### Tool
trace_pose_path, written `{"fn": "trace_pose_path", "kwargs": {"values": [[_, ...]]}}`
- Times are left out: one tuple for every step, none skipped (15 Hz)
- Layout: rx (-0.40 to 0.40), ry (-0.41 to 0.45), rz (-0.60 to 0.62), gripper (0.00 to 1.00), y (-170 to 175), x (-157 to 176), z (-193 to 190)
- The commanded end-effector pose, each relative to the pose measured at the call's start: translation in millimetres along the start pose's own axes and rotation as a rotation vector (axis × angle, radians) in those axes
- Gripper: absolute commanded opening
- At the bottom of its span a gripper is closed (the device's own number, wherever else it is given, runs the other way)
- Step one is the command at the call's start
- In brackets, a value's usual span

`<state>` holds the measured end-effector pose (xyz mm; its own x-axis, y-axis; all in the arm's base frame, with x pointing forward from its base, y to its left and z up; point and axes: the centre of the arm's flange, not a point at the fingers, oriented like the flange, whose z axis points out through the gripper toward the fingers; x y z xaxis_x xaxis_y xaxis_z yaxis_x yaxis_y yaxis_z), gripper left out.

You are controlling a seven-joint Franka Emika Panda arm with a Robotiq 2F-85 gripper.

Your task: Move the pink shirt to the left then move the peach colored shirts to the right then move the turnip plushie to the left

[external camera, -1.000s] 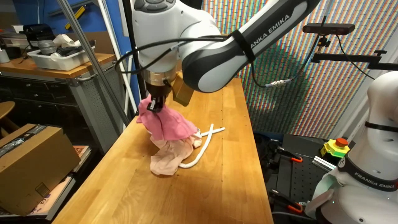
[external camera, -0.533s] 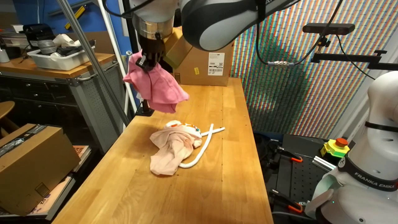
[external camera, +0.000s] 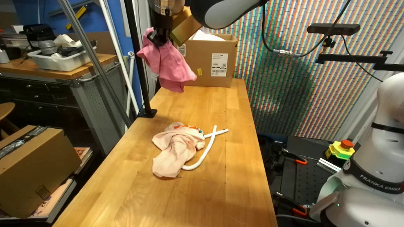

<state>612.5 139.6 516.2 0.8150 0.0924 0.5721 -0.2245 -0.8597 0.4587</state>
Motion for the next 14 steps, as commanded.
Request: {"fn": "trace_pose_path", "kwargs": {"values": [[-0.038, -0.004, 0.102, 0.03, 57, 16, 15], [-0.041, -0.016, 0.116, 0.03, 76, 17, 22], [-0.042, -0.028, 0.127, 0.03, 95, 19, 30], [-0.054, -0.033, 0.147, 0.03, 107, 19, 37], [-0.062, -0.040, 0.149, 0.03, 120, 19, 46], [-0.066, -0.044, 0.149, 0.03, 132, 21, 52], [-0.069, -0.043, 0.142, 0.03, 141, 25, 60], [-0.076, -0.039, 0.140, 0.03, 151, 28, 66], [-0.074, -0.040, 0.138, 0.03, 159, 30, 71], [-0.068, -0.045, 0.133, 0.03, 169, 33, 76], [-0.071, -0.047, 0.132, 0.03, 177, 35, 80], [-0.070, -0.053, 0.128, 0.03, 186, 38, 85], [-0.068, -0.058, 0.122, 0.03, 194, 40, 88], [-0.064, -0.067, 0.113, 0.03, 202, 42, 92]]}}
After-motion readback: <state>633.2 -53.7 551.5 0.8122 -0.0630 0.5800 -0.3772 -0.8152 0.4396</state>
